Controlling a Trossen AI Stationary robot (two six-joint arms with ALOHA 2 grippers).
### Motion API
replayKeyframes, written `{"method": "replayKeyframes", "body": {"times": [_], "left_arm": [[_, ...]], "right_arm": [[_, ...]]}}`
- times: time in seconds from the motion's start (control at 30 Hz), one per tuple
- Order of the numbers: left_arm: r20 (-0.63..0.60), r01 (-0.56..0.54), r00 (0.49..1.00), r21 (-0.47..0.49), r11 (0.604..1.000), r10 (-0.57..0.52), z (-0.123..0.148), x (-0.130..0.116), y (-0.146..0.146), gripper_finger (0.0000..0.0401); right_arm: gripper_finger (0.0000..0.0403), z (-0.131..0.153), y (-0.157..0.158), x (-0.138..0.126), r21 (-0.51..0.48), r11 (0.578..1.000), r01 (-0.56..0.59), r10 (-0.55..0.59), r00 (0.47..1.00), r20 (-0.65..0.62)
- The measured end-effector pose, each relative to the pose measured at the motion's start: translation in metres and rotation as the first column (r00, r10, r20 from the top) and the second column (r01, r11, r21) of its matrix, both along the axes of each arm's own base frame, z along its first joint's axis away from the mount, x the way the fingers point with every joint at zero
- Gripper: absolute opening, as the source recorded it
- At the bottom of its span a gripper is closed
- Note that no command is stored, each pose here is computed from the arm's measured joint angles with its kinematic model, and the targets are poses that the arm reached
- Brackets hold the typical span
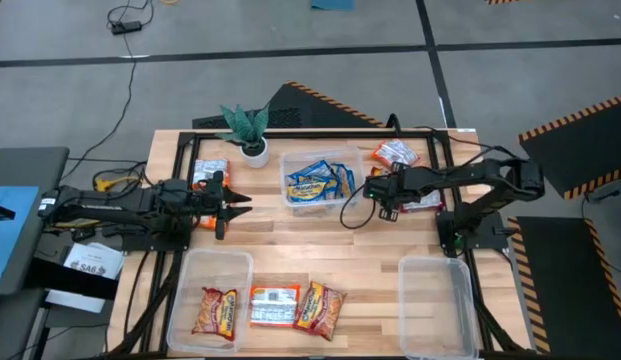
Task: Sort Maruchan noodles
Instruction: Put the top left red noodle packet into the bottom left transparent bin
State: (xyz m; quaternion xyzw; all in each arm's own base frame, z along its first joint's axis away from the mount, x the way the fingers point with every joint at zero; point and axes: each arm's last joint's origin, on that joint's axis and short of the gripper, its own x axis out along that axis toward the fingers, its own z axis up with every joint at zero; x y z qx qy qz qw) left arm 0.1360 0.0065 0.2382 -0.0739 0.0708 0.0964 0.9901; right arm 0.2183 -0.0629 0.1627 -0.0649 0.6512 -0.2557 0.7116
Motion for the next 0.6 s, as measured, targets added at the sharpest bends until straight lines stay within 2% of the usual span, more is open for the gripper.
{"method": "replayKeyframes", "body": {"times": [0.13,0.43,0.53,0.6], "left_arm": [[0.000,0.000,1.000,0.000,1.000,0.000,0.000,0.000,0.000,0.0114],[0.000,-0.001,1.000,-0.007,1.000,0.001,0.000,0.000,0.000,0.0114],[-0.001,0.000,1.000,-0.004,1.000,0.000,0.000,0.000,0.000,0.0114],[-0.001,0.000,1.000,-0.004,1.000,0.000,0.000,0.000,0.000,0.0114]], "right_arm": [[0.0202,0.000,-0.004,0.000,-0.001,1.000,0.020,-0.020,1.000,0.008],[0.0114,-0.011,-0.013,0.003,0.016,0.999,0.047,-0.047,0.999,-0.010],[0.0071,-0.015,-0.013,0.003,0.030,0.998,0.053,-0.052,0.998,-0.031],[0.0028,-0.015,-0.013,0.002,0.036,0.997,0.062,-0.061,0.997,-0.039]]}}
